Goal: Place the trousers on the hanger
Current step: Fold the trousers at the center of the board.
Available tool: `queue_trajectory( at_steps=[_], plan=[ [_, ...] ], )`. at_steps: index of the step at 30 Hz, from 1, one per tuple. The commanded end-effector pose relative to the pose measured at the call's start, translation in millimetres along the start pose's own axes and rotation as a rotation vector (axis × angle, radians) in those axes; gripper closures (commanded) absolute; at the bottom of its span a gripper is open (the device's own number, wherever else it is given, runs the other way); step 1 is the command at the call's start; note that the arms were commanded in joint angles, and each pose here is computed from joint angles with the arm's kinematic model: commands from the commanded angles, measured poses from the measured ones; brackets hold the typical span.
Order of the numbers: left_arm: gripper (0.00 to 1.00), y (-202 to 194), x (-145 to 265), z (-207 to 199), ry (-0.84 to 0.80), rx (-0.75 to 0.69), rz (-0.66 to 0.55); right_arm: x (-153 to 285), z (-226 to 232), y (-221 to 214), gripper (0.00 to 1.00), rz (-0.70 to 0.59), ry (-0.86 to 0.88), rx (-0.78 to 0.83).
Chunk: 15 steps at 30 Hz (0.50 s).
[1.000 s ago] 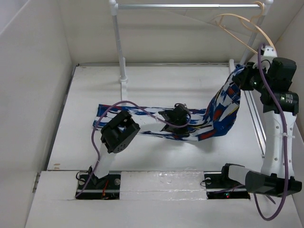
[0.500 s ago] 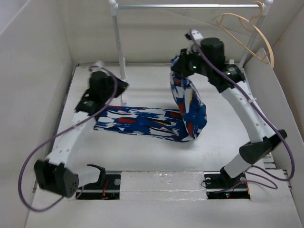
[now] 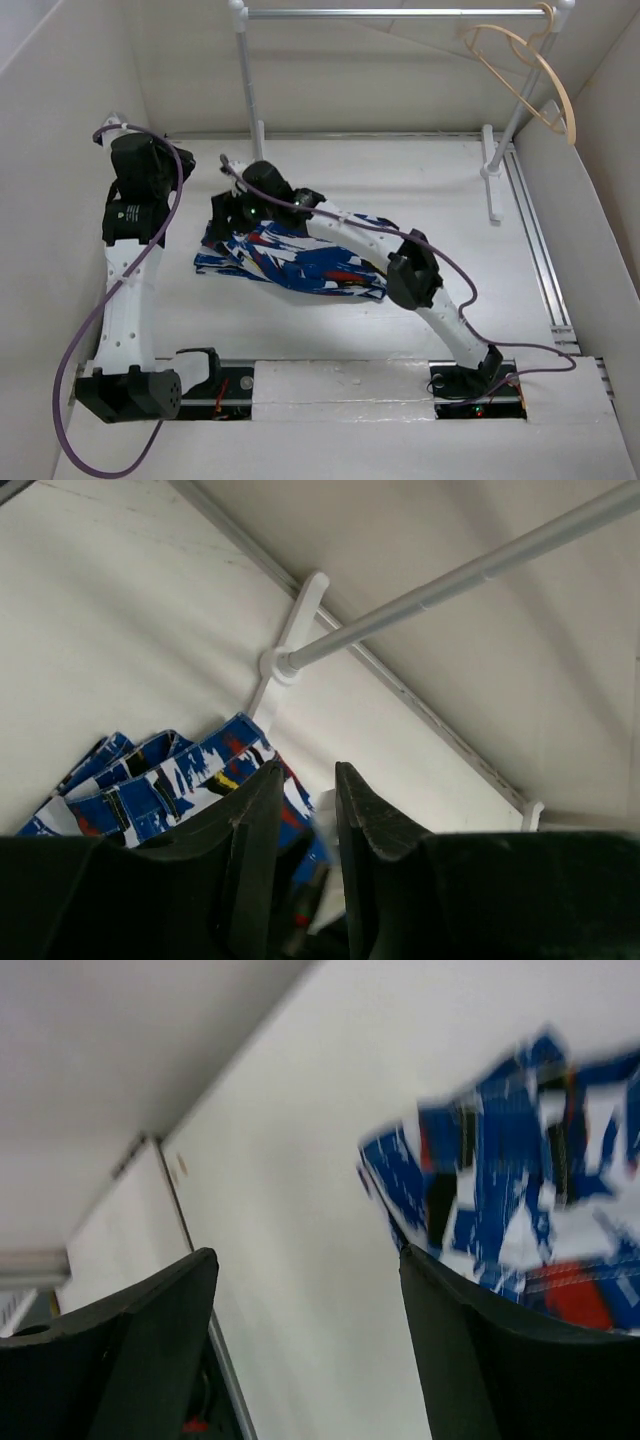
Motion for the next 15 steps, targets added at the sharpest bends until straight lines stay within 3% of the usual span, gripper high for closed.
queue_trajectory(
  at_steps=[1, 2, 3, 4, 6, 7, 9, 11, 13, 15],
  plan=[
    [0.75, 7, 7, -5, -0.029, -0.021, -0.012, 46, 9, 37, 0.22, -0.061, 0.062, 0.014],
    [0.75, 2, 4, -5, -0.054, -0.011, -0.014, 79, 30, 59, 0.23, -0.138, 0.107, 0.057],
    [0.75, -23, -6, 3, -0.073, -0.008, 0.064, 92, 27, 56, 0.24, -0.139, 0.118, 0.062],
    [0.74, -34, -10, 5, -0.095, -0.005, 0.094, 94, -1, 22, 0.27, -0.071, 0.066, 0.023],
    [0.74, -74, -29, 15, -0.134, -0.009, 0.201, 140, -3, 28, 0.44, -0.123, 0.045, 0.053],
    [0.74, -84, -36, 20, -0.121, 0.010, 0.234, 145, -30, -4, 0.70, -0.058, -0.018, 0.044],
    [0.74, -120, -59, 30, -0.126, 0.023, 0.350, 178, -50, -18, 0.91, -0.053, -0.121, 0.046],
    [0.74, -144, -79, 39, -0.093, 0.022, 0.409, 192, -86, -65, 1.00, 0.046, -0.225, 0.019],
    [0.75, -158, -90, 48, -0.082, 0.018, 0.438, 215, -113, -78, 1.00, 0.067, -0.312, 0.002],
    [0.77, -178, -97, 71, 0.041, 0.036, 0.481, 233, -144, -97, 1.00, 0.081, -0.394, -0.038]
  ],
)
Point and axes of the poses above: each gripper's point midway between its finger pads, its own x axis back along the fingers, its own z axis along the line the jaws close on, y = z × x, the point moved 5 cm from there along x, back along the fingers, and after that the axes turned 5 degrees about -x, right-handed, at the moved point
